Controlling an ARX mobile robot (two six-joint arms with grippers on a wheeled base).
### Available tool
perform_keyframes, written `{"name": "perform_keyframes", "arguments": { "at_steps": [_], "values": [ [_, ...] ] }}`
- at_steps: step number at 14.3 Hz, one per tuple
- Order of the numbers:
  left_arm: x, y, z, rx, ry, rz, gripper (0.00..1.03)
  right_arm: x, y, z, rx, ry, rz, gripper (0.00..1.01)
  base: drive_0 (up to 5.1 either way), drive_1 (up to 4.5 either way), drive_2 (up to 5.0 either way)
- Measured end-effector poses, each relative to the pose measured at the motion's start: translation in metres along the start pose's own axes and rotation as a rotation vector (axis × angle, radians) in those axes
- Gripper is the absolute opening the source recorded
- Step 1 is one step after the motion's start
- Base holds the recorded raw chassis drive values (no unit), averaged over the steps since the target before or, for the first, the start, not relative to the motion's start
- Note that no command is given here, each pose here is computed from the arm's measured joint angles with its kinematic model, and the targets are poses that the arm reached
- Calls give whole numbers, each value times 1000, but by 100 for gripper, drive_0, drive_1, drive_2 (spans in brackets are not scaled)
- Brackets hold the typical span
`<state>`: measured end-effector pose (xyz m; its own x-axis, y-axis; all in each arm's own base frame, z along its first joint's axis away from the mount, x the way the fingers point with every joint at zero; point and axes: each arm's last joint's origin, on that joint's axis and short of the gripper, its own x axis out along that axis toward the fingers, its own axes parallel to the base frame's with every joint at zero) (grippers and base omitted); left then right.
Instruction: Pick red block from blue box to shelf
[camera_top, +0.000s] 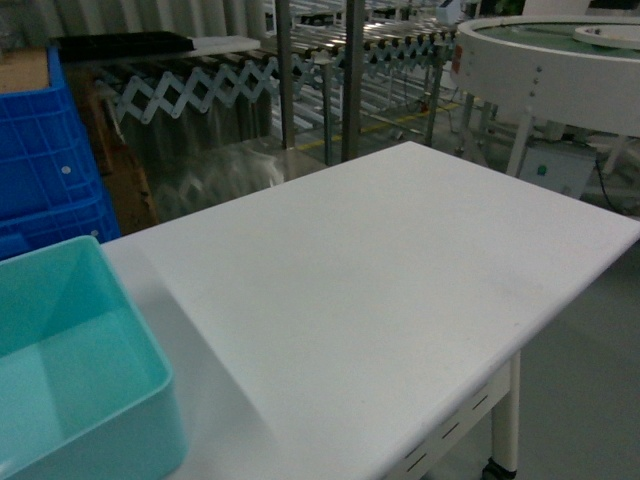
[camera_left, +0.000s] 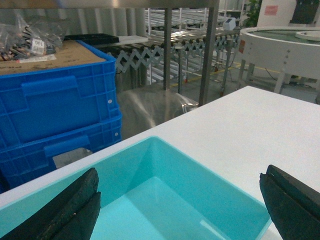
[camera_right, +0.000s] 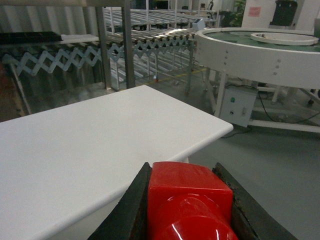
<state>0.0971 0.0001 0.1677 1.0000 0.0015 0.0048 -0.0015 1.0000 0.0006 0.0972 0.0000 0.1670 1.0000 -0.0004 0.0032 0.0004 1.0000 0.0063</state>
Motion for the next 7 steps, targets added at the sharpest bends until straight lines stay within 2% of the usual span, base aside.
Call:
{"name": "perform_keyframes", "arguments": {
  "at_steps": [7],
  "values": [
    [0, 0, 0, 0, 0, -1, 98, 0, 0, 0, 0, 0, 0, 28, -148, -148, -148]
  ]
}}
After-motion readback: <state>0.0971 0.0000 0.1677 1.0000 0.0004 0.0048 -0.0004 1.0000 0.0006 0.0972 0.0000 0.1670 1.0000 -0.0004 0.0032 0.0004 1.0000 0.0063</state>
